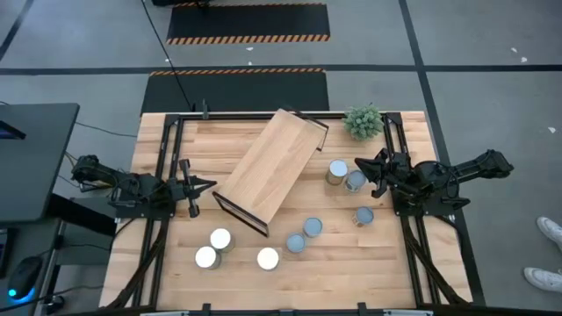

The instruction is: Pick and place cans onto a shelf

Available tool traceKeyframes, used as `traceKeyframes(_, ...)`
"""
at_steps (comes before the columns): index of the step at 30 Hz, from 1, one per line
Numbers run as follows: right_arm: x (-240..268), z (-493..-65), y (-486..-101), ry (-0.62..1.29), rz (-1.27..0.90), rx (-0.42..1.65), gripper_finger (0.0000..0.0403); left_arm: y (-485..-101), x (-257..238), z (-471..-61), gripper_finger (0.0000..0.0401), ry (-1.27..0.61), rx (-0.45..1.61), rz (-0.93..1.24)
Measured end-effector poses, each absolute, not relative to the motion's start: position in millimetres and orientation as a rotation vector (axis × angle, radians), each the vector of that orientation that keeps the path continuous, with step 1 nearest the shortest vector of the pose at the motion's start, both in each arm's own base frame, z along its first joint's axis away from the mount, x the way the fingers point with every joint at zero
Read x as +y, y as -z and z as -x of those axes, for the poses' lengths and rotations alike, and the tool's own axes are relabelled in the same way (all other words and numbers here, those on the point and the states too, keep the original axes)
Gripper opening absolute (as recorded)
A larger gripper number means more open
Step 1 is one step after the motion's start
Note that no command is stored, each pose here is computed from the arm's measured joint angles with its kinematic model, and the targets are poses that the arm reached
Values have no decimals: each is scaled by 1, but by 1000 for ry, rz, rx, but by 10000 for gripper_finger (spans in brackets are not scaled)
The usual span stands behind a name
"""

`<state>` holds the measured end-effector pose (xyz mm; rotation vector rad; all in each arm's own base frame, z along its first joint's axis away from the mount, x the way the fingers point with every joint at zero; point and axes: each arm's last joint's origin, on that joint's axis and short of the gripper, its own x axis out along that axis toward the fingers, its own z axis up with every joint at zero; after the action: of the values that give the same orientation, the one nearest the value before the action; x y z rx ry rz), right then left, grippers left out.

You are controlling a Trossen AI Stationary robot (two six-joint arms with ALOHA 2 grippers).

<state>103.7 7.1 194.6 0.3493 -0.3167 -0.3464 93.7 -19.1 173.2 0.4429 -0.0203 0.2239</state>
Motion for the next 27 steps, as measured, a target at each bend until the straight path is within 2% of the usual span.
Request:
traceKeyframes(4,4,-102,-197,442,-373,-355,32,-173,-19,-94,5,-224,-19,-455)
traceKeyframes(10,1,-93,-215,389,-705,-612,32,-173,-19,-94,5,-221,-30,-367)
traceKeyframes(14,-1,-87,-223,357,-775,-725,32,-181,-19,-93,5,-231,-115,-273)
traceKeyframes(17,-3,-81,-230,345,-817,-815,32,-197,-17,-89,5,-222,-297,36)
traceKeyframes(22,-6,-76,-234,389,-749,-870,32,-213,-13,-81,5,-194,-516,556)
traceKeyframes(27,-7,-75,-235,394,-788,-899,32,-218,-12,-78,5,-120,-602,789)
